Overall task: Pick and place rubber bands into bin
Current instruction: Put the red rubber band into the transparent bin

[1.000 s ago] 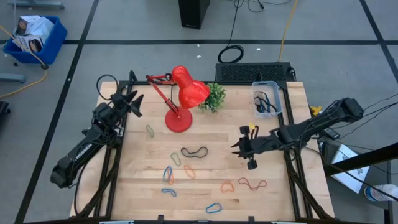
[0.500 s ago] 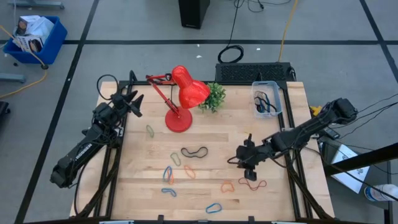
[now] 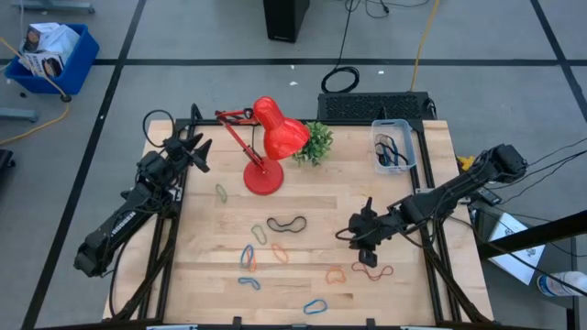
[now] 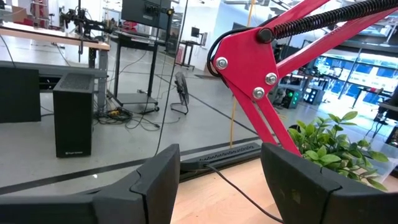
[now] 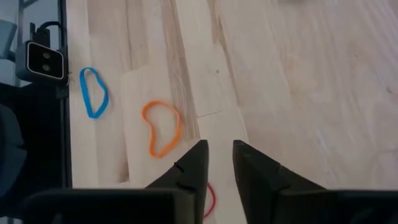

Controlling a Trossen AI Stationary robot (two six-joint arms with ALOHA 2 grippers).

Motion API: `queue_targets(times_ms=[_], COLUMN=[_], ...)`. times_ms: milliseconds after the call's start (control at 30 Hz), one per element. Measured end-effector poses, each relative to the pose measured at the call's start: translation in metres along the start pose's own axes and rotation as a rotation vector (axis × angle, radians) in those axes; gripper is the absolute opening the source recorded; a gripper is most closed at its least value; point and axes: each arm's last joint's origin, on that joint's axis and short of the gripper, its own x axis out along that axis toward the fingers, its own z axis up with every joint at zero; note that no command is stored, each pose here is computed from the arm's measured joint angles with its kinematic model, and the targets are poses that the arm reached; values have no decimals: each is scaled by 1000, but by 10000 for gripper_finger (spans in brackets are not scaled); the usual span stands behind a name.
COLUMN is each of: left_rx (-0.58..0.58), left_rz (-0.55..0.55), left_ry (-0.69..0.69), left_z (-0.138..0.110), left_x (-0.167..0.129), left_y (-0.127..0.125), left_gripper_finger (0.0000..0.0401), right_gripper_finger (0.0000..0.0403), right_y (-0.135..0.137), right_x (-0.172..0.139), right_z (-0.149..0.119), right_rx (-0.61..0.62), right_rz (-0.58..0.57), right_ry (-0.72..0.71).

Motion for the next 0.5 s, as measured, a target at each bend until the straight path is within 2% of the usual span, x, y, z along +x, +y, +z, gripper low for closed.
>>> queue_targets(times_ms=[267, 500], left_rx=[0, 0], left_rz=[0, -1], left_ry=[0, 0], left_z=[0, 0], left_x=[0, 0], left_y=[0, 0], left_gripper_finger=[230, 230], right_gripper_finger=[149, 173], right_y=[0, -5], right_x=[0, 0], right_z=[0, 4], right_rx=[-103, -265], right_rz=[13, 27], right_ry=[11, 18])
